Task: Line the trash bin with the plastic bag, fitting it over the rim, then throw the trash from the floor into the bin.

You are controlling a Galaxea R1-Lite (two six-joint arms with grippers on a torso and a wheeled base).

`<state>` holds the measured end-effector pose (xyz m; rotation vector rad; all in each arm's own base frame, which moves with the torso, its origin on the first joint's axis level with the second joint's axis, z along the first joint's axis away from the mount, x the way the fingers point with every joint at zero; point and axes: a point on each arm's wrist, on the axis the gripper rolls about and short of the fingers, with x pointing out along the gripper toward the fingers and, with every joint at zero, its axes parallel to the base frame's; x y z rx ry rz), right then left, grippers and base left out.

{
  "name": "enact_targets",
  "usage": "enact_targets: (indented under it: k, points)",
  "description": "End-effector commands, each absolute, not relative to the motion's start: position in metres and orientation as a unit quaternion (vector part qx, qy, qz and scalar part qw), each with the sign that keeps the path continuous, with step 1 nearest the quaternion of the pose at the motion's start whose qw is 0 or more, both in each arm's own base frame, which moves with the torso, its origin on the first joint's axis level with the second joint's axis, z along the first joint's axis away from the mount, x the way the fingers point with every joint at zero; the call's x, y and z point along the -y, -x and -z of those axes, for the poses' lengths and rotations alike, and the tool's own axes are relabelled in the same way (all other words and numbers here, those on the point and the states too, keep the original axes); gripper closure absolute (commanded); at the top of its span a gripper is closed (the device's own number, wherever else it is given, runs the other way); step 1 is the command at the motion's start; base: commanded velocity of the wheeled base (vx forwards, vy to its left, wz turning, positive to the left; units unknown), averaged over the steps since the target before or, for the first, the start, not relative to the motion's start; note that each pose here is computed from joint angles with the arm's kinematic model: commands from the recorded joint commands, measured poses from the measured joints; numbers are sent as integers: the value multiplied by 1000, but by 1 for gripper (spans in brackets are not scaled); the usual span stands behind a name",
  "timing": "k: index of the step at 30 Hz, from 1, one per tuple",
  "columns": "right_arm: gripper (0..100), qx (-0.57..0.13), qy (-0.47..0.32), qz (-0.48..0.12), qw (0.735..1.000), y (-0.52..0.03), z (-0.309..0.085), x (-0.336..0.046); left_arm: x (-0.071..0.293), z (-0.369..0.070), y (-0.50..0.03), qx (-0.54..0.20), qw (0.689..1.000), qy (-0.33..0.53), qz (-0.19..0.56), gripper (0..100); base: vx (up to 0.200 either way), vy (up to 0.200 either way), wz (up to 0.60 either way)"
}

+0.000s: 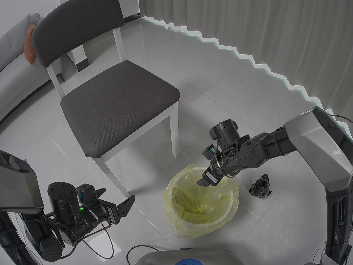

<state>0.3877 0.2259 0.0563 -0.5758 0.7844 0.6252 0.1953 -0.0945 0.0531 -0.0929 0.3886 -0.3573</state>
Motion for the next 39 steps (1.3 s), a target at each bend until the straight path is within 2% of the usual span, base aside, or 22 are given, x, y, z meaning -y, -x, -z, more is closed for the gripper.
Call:
enact_targets:
  k: [1,13,21,30,39]
  points:
    - [0,-368,262,-276,848,-394,-66,-206,95,-55,-194,-187,965,47,178,0,0,0,0]
    - [0,-390,243,-235,856,-412,-60,-164,112,-49,-219,-171,966,40,188,0,0,0,0]
    - [0,-388,230,-231,862,-412,-57,-149,135,-31,-266,-169,968,-3,186,0,0,0,0]
    - [0,-382,224,-222,869,-413,-62,-139,164,-48,-320,-198,965,-15,171,0,0,0,0]
    - [0,-381,216,-210,874,-410,-59,-122,186,-15,-368,-236,957,-27,165,0,0,0,0]
